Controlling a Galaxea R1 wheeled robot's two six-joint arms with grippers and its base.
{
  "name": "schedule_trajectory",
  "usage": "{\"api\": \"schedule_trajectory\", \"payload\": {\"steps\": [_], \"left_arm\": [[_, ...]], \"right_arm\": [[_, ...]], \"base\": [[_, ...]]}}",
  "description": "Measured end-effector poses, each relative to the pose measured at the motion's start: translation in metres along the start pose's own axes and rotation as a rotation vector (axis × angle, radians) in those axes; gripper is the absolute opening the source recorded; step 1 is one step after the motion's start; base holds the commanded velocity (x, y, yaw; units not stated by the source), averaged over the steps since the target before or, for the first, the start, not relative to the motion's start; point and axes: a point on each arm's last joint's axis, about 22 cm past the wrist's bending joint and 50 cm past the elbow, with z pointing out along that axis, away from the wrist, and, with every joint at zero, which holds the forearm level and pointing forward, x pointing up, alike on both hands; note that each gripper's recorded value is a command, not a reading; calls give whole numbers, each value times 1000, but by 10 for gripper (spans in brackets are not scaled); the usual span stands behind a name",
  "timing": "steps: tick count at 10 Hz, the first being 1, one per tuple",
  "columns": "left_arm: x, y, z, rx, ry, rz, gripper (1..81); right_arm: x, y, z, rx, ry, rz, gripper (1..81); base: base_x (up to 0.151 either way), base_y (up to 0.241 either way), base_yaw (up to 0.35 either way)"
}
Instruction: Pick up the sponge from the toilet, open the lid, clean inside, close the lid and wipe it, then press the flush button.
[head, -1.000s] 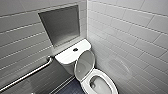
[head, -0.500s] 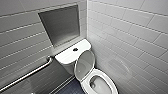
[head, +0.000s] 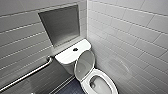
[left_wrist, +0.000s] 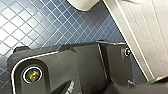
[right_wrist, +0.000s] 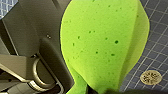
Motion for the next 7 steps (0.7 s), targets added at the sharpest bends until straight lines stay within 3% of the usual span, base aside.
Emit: {"api": "schedule_trajectory", "payload": {"steps": [2,4,7], "left_arm": [[53,1,-19,-12,59,-35,811],[98,11,-32,-37,105,-85,811],[164,19,-54,-65,180,-162,811]], "right_arm": [[-19,8,5,-44,-18,-78,10],[-28,23,2,-100,-29,-110,10],[-29,-10,10,-47,-16,-104,10]], "base": [[0,0,0],[0,0,0],[0,0,0]]}}
